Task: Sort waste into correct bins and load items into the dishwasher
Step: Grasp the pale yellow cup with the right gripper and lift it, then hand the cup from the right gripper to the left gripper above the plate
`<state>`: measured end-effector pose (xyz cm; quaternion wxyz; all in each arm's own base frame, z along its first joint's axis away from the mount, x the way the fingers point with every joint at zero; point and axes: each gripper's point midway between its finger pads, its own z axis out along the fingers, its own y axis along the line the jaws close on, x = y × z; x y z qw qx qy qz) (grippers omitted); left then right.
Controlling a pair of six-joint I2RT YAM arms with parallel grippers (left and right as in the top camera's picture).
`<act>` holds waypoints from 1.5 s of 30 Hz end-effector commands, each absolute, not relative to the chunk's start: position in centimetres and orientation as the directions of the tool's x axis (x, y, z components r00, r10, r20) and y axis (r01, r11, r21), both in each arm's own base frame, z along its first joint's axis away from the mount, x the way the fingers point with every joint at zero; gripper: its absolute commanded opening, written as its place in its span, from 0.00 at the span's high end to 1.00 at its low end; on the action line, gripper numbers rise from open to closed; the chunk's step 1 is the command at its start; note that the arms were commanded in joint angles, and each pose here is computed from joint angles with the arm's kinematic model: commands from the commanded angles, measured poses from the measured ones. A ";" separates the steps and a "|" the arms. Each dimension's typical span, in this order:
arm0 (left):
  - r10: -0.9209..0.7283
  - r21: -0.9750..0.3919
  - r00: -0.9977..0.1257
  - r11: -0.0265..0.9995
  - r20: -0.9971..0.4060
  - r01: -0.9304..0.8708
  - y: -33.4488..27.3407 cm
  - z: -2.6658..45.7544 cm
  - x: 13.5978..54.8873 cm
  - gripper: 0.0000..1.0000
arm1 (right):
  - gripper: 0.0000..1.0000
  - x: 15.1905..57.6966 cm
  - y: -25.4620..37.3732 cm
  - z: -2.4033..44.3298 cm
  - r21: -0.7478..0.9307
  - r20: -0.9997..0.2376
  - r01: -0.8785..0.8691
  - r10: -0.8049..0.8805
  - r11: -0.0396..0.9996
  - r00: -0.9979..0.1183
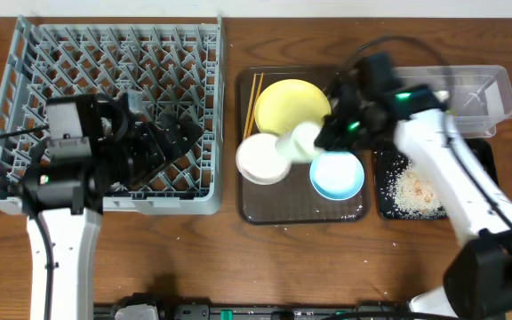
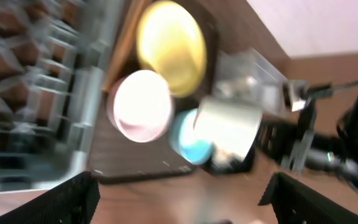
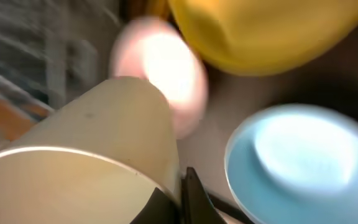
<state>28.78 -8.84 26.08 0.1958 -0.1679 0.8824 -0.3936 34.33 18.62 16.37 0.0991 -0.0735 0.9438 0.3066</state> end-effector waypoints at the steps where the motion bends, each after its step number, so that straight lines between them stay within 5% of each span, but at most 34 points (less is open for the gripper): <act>1: -0.367 -0.876 -0.920 0.480 -0.141 -0.057 -11.7 28.5 28.5 0.10 | 0.99 34.6 21.0 21.2 0.765 -0.321 -0.319 -0.097 0.559 -0.942; 6: -0.257 -0.954 -0.958 0.295 -0.127 0.047 -13.6 31.0 28.6 0.11 | 0.99 35.6 23.2 24.2 0.828 -0.417 -0.422 -0.098 0.369 -0.904; 13: -0.181 -0.965 -0.967 0.219 -0.182 0.140 -14.3 31.7 28.3 0.10 | 0.99 35.5 27.1 26.9 0.827 -0.510 -0.526 -0.128 0.200 -0.850; 25: -0.128 -0.960 -0.968 0.210 -0.217 0.188 -15.5 31.8 27.6 0.10 | 0.99 33.9 31.7 28.9 0.815 -0.558 -0.576 -0.172 0.072 -0.812; 45: -0.138 -0.950 -0.955 0.211 -0.261 0.229 -15.5 32.4 28.4 0.11 | 0.99 32.1 32.7 29.3 0.833 -0.537 -0.554 -0.221 0.016 -0.814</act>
